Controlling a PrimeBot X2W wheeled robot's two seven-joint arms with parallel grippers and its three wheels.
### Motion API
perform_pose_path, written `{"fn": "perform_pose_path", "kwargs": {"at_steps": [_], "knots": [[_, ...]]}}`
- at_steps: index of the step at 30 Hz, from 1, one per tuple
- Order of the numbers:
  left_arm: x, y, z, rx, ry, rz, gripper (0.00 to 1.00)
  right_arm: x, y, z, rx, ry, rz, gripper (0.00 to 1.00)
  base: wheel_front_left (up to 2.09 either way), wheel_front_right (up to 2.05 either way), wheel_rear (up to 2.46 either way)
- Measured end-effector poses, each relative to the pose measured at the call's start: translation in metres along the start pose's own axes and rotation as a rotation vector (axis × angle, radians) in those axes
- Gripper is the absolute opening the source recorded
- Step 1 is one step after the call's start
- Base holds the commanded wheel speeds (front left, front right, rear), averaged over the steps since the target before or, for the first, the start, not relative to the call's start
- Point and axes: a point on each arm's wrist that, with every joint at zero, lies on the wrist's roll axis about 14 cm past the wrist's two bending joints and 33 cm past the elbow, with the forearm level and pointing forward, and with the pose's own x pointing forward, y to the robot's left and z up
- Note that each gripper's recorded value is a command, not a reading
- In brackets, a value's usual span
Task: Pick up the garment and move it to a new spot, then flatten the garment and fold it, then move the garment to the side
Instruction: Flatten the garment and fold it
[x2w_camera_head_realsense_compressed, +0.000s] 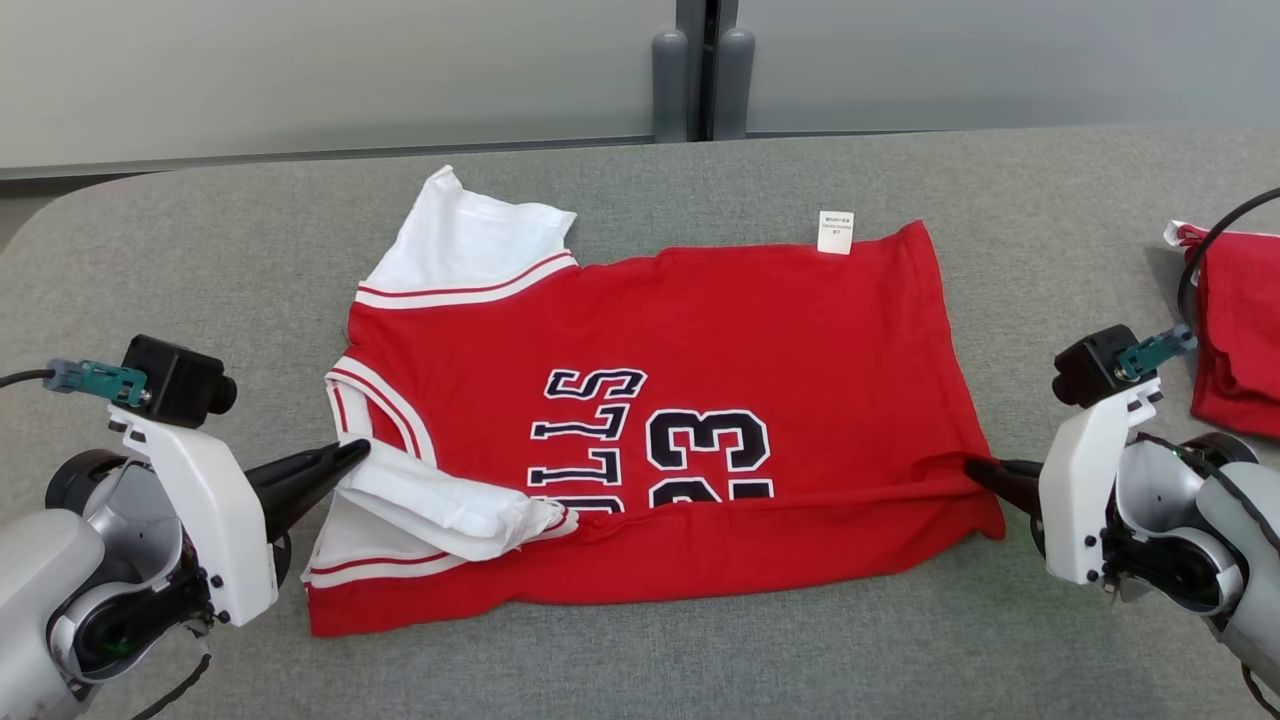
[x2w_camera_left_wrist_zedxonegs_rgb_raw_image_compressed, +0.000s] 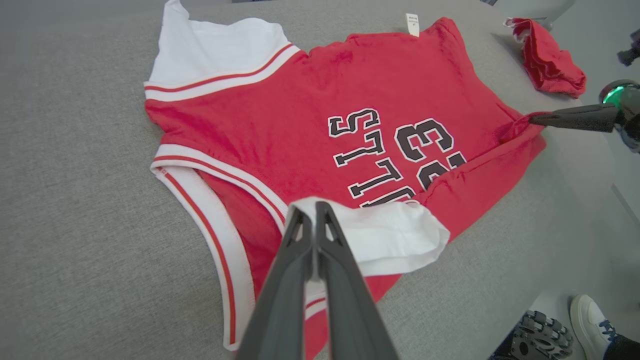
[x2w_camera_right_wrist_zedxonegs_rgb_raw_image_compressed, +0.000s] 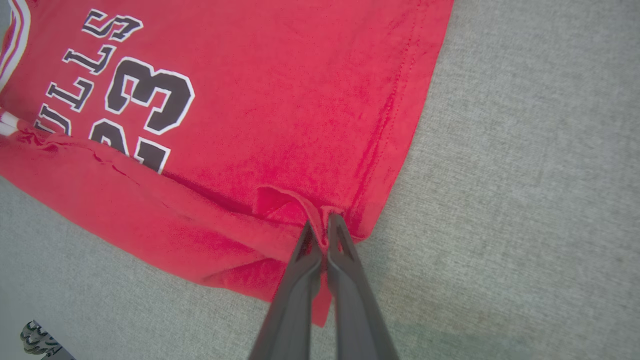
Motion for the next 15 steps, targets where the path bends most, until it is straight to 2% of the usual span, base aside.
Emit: {"fn": "perform_pose_path", "kwargs": {"at_steps": [7, 8, 9, 10, 11, 12, 15], "knots": [[0.014, 0.005, 0.006, 0.023, -0.017, 0.007, 0.00, 0.003, -0.005, 0.005, -0.006, -0.027, -0.014, 0.00, 0.00, 0.00, 0.00], [0.015, 0.008, 0.008, 0.025, -0.026, 0.017, 0.29, 0.004, -0.006, 0.004, -0.011, -0.031, -0.016, 0.14, 0.00, 0.00, 0.00], [0.016, 0.009, 0.008, 0.026, -0.022, 0.022, 0.38, 0.004, -0.006, 0.004, -0.021, -0.037, -0.019, 0.41, 0.00, 0.00, 0.00], [0.016, 0.009, 0.008, 0.026, -0.022, 0.022, 0.51, 0.004, -0.006, 0.004, -0.021, -0.037, -0.019, 0.57, 0.00, 0.00, 0.00], [0.016, 0.011, 0.005, 0.023, -0.012, 0.028, 0.95, 0.005, -0.006, 0.006, -0.027, -0.051, -0.020, 1.00, 0.00, 0.00, 0.00], [0.018, 0.011, 0.002, 0.017, -0.005, 0.028, 1.00, 0.005, -0.006, 0.007, -0.027, -0.060, -0.022, 1.00, 0.00, 0.00, 0.00], [0.019, 0.018, 0.008, 0.020, -0.040, 0.055, 1.00, 0.004, -0.009, 0.011, -0.024, -0.090, -0.031, 1.00, 0.00, 0.00, 0.00]]}}
